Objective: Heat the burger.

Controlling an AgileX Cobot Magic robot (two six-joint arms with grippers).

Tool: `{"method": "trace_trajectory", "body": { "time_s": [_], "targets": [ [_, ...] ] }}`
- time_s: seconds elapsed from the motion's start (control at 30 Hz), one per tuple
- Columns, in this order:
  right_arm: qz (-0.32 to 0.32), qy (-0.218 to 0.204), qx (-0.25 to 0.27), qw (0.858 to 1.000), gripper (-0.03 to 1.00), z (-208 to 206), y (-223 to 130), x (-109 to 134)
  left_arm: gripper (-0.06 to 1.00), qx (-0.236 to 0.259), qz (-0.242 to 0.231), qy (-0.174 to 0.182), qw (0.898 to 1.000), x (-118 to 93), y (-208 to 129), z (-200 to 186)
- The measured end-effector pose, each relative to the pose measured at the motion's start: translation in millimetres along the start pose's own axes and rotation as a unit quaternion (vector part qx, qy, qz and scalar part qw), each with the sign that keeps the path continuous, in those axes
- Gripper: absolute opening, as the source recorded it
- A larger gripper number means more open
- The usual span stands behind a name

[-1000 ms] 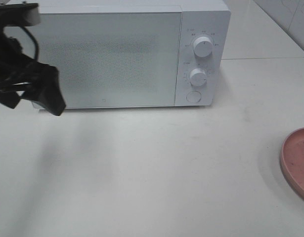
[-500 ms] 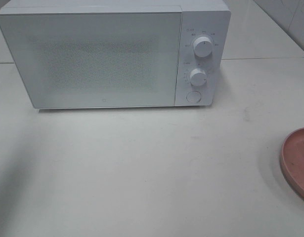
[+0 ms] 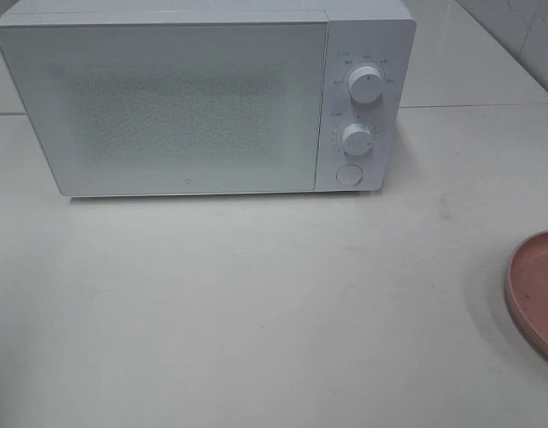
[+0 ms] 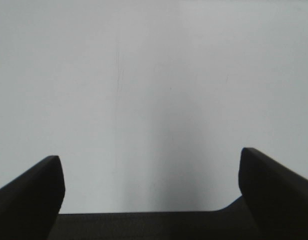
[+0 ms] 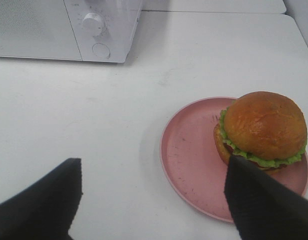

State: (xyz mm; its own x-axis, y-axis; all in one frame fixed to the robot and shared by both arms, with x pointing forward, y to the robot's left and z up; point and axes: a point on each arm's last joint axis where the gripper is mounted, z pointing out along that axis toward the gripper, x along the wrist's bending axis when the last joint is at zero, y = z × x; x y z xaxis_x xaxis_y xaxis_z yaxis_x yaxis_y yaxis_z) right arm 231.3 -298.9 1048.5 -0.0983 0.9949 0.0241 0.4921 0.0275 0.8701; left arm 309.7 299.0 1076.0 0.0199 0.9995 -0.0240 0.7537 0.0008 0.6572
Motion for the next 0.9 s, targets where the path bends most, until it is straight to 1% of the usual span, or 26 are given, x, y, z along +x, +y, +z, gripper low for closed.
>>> {"method": "trace_trajectory", "body": {
  "time_s": [0.03,0.07,0.1,0.13,0.17,0.2,0.23,0.3,0.33,0.37,0.4,0.47,0.5,0.57,0.6,0.73,0.9],
  "targets": [
    [0.000,0.000,0.000,1.000,0.76,0.0,0.0,0.0,0.89,0.000,0.000,0.000,1.000,0.0,0.0,0.0],
    [0.000,0.000,0.000,1.000,0.76,0.0,0.0,0.0,0.89,-0.027,0.002,0.001,1.000,-0.6,-10.0,-5.9],
    [0.000,0.000,0.000,1.000,0.76,0.0,0.0,0.0,0.89,-0.041,0.005,0.001,0.999,-0.9,-15.2,-8.7],
    [0.000,0.000,0.000,1.000,0.76,0.0,0.0,0.0,0.89,-0.041,0.005,0.001,0.999,-0.9,-15.2,-8.7],
    [0.000,0.000,0.000,1.000,0.76,0.0,0.0,0.0,0.89,-0.065,0.014,0.003,0.998,-1.4,-25.6,-12.9],
    [0.000,0.000,0.000,1.000,0.76,0.0,0.0,0.0,0.89,-0.076,0.020,0.004,0.997,-1.6,-31.1,-14.2],
    [0.000,0.000,0.000,1.000,0.76,0.0,0.0,0.0,0.89,-0.076,0.020,0.004,0.997,-1.6,-31.1,-14.2],
    [0.000,0.000,0.000,1.000,0.76,0.0,0.0,0.0,0.89,-0.105,0.043,0.007,0.994,-2.3,-48.7,-17.5],
    [0.000,0.000,0.000,1.000,0.76,0.0,0.0,0.0,0.89,-0.105,0.043,0.007,0.994,-2.3,-48.7,-17.5],
    [0.000,0.000,0.000,1.000,0.76,0.0,0.0,0.0,0.89,-0.114,0.046,0.008,0.992,-2.5,-52.0,-19.9],
    [0.000,0.000,0.000,1.000,0.76,0.0,0.0,0.0,0.89,-0.134,0.048,0.009,0.990,-2.9,-57.6,-23.9],
    [0.000,0.000,0.000,1.000,0.76,0.0,0.0,0.0,0.89,-0.142,0.048,0.009,0.989,-3.2,-59.5,-25.7],
    [0.000,0.000,0.000,1.000,0.76,0.0,0.0,0.0,0.89,-0.159,0.048,0.009,0.986,-3.8,-63.7,-29.6],
    [0.000,0.000,0.000,1.000,0.76,0.0,0.0,0.0,0.89,-0.166,0.048,0.008,0.985,-4.0,-65.3,-31.1],
    [0.000,0.000,0.000,1.000,0.76,0.0,0.0,0.0,0.89,-0.185,0.047,0.007,0.982,-4.7,-69.9,-34.9],
    [0.000,0.000,0.000,1.000,0.76,0.0,0.0,0.0,0.89,-0.194,0.045,0.007,0.980,-4.9,-72.5,-36.9],
    [0.000,0.000,0.000,1.000,0.76,0.0,0.0,0.0,0.89,-0.194,0.042,0.006,0.980,-5.0,-72.5,-36.9]
  ]
}}
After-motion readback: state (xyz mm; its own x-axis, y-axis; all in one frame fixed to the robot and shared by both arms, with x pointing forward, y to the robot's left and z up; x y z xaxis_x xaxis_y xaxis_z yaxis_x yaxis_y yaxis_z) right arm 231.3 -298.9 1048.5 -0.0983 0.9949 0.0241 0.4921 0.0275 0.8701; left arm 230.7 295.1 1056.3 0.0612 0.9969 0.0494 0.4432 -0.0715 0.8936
